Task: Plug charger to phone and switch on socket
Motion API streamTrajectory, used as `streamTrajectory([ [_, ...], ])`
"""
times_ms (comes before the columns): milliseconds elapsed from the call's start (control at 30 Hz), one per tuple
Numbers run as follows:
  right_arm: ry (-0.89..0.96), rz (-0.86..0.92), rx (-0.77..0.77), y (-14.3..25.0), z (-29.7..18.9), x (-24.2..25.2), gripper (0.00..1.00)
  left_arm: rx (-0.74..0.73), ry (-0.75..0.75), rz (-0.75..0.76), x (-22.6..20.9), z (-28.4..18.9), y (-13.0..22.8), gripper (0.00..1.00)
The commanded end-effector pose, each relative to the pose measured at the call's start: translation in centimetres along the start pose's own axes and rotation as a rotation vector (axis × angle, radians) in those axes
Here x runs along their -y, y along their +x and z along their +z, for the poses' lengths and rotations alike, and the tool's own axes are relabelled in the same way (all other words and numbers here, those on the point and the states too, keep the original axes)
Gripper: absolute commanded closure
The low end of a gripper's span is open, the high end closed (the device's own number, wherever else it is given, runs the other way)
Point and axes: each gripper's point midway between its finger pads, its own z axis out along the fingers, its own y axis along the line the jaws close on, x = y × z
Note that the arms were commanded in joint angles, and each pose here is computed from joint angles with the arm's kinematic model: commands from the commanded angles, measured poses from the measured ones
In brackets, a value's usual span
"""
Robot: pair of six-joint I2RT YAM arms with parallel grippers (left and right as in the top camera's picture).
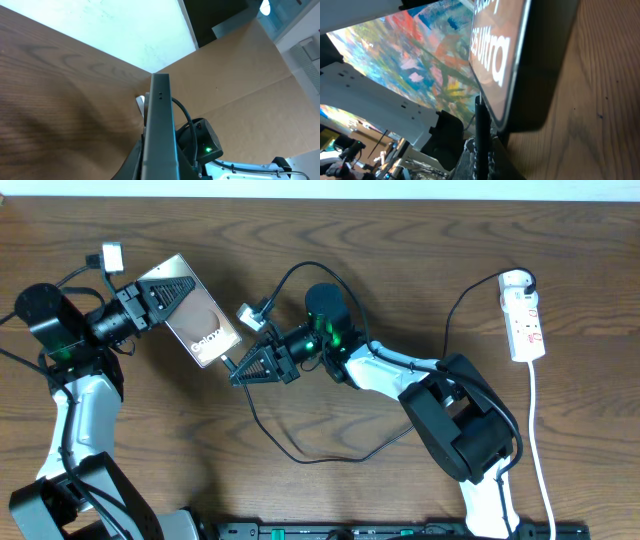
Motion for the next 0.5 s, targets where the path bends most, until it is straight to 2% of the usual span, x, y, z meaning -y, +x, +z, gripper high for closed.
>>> streamTrajectory([
  [0, 0.000, -0.015, 0.007, -0.83, -0.52, -0.61, 0.99, -0.012, 0.013, 0.016, 0.72, -0.22, 0.03, 0.93],
  [467, 0.010, -0.007, 0.018, -1.01, -0.49, -0.44, 0.99, -0.026, 0.022, 0.014, 0.89, 0.05, 0.30, 0.93],
])
